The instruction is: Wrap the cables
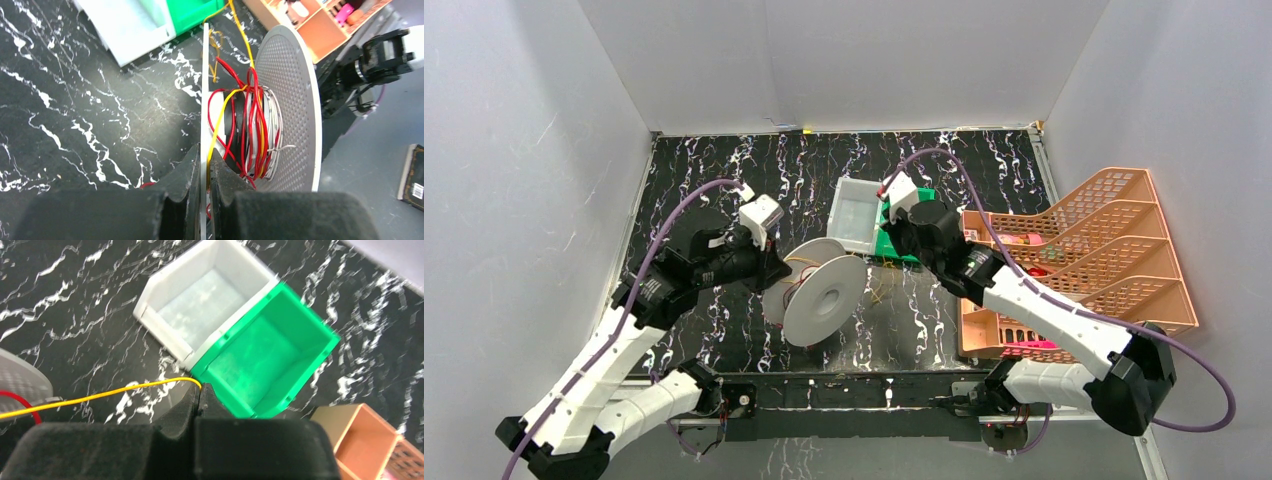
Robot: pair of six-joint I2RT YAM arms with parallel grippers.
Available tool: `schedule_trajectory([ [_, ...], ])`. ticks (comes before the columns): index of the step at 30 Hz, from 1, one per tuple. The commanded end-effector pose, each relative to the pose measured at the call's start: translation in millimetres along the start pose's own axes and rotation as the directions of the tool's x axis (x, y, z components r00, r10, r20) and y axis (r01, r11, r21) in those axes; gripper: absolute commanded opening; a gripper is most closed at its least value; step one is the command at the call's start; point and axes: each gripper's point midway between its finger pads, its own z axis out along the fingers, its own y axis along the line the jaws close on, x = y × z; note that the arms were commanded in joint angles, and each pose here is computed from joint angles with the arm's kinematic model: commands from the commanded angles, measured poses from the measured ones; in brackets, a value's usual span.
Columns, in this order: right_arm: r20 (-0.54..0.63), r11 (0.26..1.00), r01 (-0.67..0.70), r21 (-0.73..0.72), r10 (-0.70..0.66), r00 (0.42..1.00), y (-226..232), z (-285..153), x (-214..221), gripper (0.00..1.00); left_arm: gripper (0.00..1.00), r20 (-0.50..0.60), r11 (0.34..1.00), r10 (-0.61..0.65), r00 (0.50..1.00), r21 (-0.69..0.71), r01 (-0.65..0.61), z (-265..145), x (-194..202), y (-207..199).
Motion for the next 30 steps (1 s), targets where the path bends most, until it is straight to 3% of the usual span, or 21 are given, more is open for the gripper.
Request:
schedule_trajectory([
  [1,0.074,0.982,-0.157,-0.107,0.165,0.983,15,-9,-1,0.0,0.0,0.165,0.991,0.014,0.986,0.129,-0.035,-37,-47,-36],
  [9,0.03,0.887,-0.279,-0.367,0.311,0.95,71,-16,39,0.0,0.0,0.297,0.98,-0.016,0.955,0.192,-0.043,-61,-95,-58],
  [17,0.031,0.727,-0.353,-0.589,0.457,0.889,111,-32,35,0.0,0.0,0.403,0.983,-0.058,0.913,0.182,-0.018,-70,-132,-59],
  [24,-0.005,0.619,-0.397,-0.678,0.537,0.844,126,-43,28,0.0,0.0,0.442,0.995,-0.073,0.894,0.093,0.036,-61,-144,-39],
  [30,0.036,0.626,-0.395,-0.673,0.561,0.827,118,-50,13,0.0,0.0,0.435,0.995,-0.079,0.897,0.083,0.047,-54,-144,-34],
])
